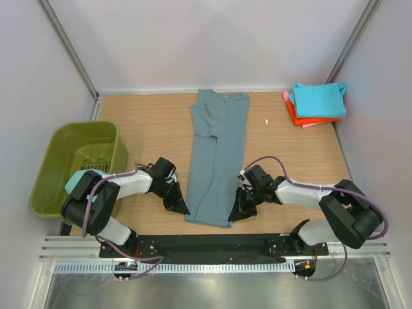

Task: Fold and stack the t-shirts
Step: Fold the tshirt

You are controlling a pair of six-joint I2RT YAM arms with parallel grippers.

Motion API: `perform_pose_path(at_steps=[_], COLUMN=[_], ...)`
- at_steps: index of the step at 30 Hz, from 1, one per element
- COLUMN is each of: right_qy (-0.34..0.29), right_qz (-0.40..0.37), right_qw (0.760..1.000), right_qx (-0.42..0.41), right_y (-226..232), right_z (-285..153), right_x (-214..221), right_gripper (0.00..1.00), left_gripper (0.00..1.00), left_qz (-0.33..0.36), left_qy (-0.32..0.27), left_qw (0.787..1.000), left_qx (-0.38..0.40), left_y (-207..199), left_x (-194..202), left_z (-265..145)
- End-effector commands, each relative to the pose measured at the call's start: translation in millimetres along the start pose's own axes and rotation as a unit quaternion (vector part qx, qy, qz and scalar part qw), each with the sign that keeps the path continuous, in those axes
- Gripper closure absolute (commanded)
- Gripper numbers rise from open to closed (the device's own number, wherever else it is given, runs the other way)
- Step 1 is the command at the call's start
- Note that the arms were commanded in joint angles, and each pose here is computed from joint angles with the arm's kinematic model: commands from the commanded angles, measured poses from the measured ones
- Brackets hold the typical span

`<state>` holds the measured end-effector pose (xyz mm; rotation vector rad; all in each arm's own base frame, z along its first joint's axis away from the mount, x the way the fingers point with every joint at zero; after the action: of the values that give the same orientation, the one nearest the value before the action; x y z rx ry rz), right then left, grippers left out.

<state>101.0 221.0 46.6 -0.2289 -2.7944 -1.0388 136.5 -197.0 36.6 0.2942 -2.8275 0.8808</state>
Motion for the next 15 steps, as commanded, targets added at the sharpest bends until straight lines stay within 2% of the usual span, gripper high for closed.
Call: perform_pose_path(at_steps=[1, 6, 8, 12, 15], right_qy=[-0.036, -0.096, -0.102, -0.14, -0.163], right_qz=[-0.035, -0.045, -0.053, -0.08, -0.092], right_qw=[0.999, 0.994, 0.993, 0.986, 0.981], right_qx=[-0.011, -0.036, -0.037, -0.051, -0.056], right_y=[10, 23, 27, 42, 52], right_z=[-12, -43, -52, -73, -88], right_x=[-16, -61, -66, -88, -105], right_gripper=[0.98, 0.98, 0.98, 0.98, 0.99], left_gripper=[1.0, 1.0, 1.0, 1.0, 1.0], left_qz=[0.026, 0.101, 0.13, 0.154, 0.147], left_qy=[-0.02, -0.055, -0.066, -0.076, -0.08], left_qw=[0.999, 0.992, 0.988, 0.983, 0.984], left_qx=[0.023, 0.048, 0.056, 0.065, 0.064], left_y=[-13, -50, -66, -88, -95], left_x=[-8, -25, -33, -49, -64], left_z=[-5, -32, -43, -57, -63])
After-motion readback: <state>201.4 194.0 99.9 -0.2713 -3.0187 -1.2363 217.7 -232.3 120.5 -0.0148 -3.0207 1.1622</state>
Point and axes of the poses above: each gripper's point midway between its finger pads, its own z axis out along the fingers, its own y axis along the line the jaws close on, x = y × z, the point moved 3 cm from there along -z, back along the fingers, and after that the axes turned 5 degrees about z, right-handed, at the moved point
